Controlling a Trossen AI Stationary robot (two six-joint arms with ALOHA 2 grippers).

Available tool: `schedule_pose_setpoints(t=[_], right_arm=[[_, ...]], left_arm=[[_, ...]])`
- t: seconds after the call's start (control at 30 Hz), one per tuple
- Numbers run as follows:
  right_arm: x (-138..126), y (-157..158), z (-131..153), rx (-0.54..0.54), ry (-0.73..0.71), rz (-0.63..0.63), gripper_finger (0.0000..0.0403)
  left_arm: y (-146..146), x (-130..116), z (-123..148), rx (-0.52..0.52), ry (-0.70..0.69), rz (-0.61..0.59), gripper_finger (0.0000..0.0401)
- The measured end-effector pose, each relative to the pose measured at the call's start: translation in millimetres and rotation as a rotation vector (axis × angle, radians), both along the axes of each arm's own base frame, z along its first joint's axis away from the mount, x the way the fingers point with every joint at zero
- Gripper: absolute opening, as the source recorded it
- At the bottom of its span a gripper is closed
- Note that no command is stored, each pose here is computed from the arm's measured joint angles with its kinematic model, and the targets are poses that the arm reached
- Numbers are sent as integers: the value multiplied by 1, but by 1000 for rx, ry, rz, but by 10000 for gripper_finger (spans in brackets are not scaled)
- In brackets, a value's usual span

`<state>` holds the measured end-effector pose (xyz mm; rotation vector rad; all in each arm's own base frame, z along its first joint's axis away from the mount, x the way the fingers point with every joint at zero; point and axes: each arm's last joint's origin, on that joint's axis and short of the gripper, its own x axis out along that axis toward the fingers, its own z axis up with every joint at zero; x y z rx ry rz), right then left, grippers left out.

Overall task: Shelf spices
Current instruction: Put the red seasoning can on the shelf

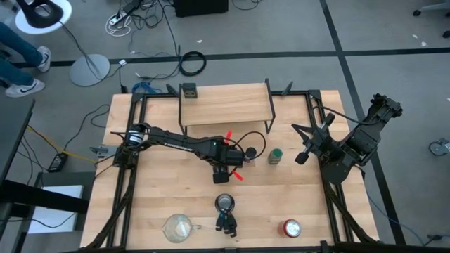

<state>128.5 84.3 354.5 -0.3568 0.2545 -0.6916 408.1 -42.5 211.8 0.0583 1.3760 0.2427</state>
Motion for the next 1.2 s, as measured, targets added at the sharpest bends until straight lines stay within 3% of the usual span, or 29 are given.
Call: schedule_pose_setpoints(t=[0.47, 0.53, 0.87, 1.2], right_arm=[[0, 0, 0, 0, -1, 0, 7], [0, 0, 0, 0, -1, 0, 5], [0, 0, 0, 2, -3, 0, 7], [0, 0, 0, 1, -3, 0, 4]], left_arm=[[-1, -1, -4, -14, 17, 15, 12], [-1, -2, -3, -14, 21, 14, 5], [-1, -3, 20, -28, 29, -48, 67], [-18, -2, 21, -99, 12, -94, 223]])
